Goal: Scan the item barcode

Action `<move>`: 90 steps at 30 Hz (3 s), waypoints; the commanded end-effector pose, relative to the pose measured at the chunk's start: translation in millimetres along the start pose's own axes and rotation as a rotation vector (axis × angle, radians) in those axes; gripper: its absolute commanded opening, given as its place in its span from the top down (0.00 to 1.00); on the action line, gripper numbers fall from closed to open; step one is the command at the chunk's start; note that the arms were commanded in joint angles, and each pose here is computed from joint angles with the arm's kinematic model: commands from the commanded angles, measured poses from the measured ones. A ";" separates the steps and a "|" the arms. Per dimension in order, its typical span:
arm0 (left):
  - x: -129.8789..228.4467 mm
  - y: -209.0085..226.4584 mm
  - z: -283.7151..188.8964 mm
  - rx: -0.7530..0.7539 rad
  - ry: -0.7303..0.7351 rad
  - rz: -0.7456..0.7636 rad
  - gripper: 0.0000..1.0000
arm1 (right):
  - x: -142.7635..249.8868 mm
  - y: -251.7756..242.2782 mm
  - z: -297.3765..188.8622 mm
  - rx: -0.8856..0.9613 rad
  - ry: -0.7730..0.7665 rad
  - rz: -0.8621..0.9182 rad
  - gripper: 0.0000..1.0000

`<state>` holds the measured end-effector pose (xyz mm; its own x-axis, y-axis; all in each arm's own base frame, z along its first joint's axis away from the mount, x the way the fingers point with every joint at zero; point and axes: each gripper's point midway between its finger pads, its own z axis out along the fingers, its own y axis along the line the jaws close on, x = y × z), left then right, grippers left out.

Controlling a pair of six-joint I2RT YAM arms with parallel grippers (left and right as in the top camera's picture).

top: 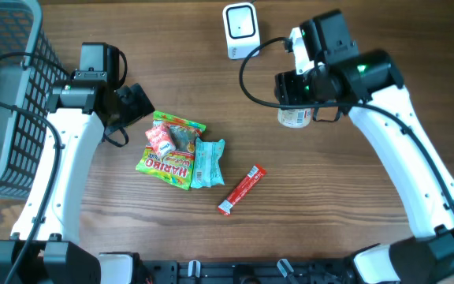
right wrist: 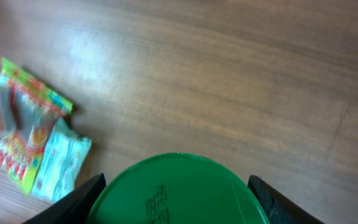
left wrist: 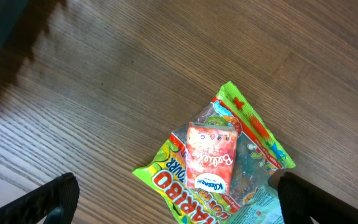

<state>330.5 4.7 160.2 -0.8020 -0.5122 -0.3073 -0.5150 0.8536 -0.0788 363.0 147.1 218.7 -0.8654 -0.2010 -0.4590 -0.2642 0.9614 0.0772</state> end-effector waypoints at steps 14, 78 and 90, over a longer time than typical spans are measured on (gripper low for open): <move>-1.6 1.9 2.0 -0.009 -0.001 0.007 0.00 | 53.5 -40.1 79.0 0.119 -0.430 0.078 0.56; -1.6 1.9 2.1 -0.009 -0.001 0.007 0.00 | 76.8 -16.1 108.2 0.100 0.239 0.350 0.01; -1.6 1.9 2.1 -0.009 -0.001 0.007 0.00 | 87.0 -28.7 125.5 0.168 0.281 0.365 0.01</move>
<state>330.5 4.7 160.2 -0.8020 -0.5122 -0.3073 -0.5150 0.8536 -0.0788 349.7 128.9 81.5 -0.9713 0.1111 -0.2101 0.1019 0.9933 0.0539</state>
